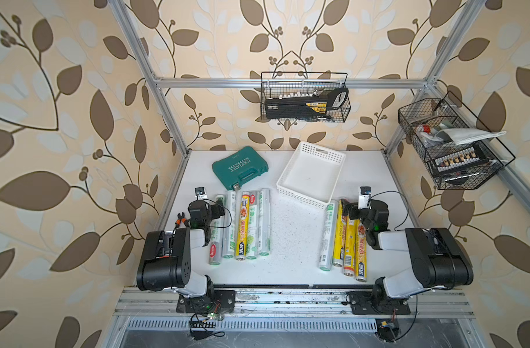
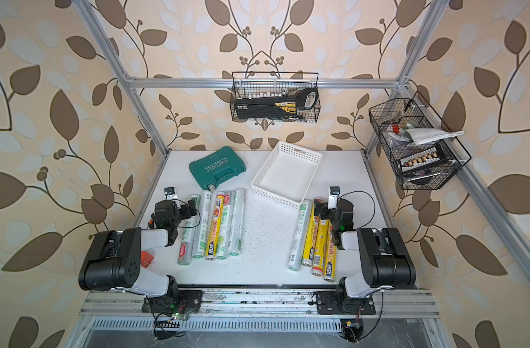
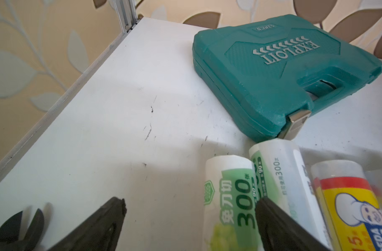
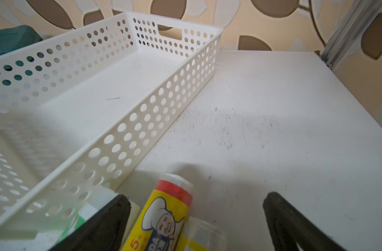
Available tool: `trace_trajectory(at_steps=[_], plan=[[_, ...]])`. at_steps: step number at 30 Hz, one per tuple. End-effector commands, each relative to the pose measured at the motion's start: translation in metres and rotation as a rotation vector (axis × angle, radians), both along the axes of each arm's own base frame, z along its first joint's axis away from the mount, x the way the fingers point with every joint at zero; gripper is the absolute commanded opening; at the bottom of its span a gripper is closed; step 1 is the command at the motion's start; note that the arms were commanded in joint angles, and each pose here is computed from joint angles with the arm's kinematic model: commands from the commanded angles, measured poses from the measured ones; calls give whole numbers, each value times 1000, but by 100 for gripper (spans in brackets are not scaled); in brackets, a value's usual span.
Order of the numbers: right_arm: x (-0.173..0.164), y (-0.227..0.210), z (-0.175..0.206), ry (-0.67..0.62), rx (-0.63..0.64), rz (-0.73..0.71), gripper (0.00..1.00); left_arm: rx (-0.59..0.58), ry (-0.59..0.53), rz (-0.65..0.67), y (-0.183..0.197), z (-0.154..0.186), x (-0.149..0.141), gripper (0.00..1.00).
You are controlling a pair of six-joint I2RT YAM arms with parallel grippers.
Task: Put the plastic wrap into the basket
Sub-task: Move the basket to the center of the board.
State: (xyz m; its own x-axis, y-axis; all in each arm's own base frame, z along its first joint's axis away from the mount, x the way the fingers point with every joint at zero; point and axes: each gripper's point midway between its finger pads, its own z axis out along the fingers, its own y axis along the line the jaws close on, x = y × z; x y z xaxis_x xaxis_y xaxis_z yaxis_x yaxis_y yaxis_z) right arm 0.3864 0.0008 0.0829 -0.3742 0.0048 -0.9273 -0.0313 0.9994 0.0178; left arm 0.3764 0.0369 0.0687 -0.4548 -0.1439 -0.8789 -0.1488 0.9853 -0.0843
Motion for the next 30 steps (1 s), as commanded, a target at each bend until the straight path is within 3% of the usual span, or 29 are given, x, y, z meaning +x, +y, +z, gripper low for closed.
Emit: trace_trajectory(at_steps=[1,16,20,26,28,30], plan=[[5,-1,9,-33,2,-11,99,9,-27,-16,1,8,6,99],[5,0,9,-30,3,-10,99,8,-26,-18,0,7,6,99],[2,-16,16,-56,6,-105,99,9,-35,-5,2,12,5,99],[-4,-33,47,-55,4,-206,99,56,-65,65,6,60,-3,99],[-5,-38,63,-34,37,-256,99,12,-66,154,12,79,-8,99],[-11,-55,77,16,147,-412,99,-93,-42,219,13,94,-13,99]])
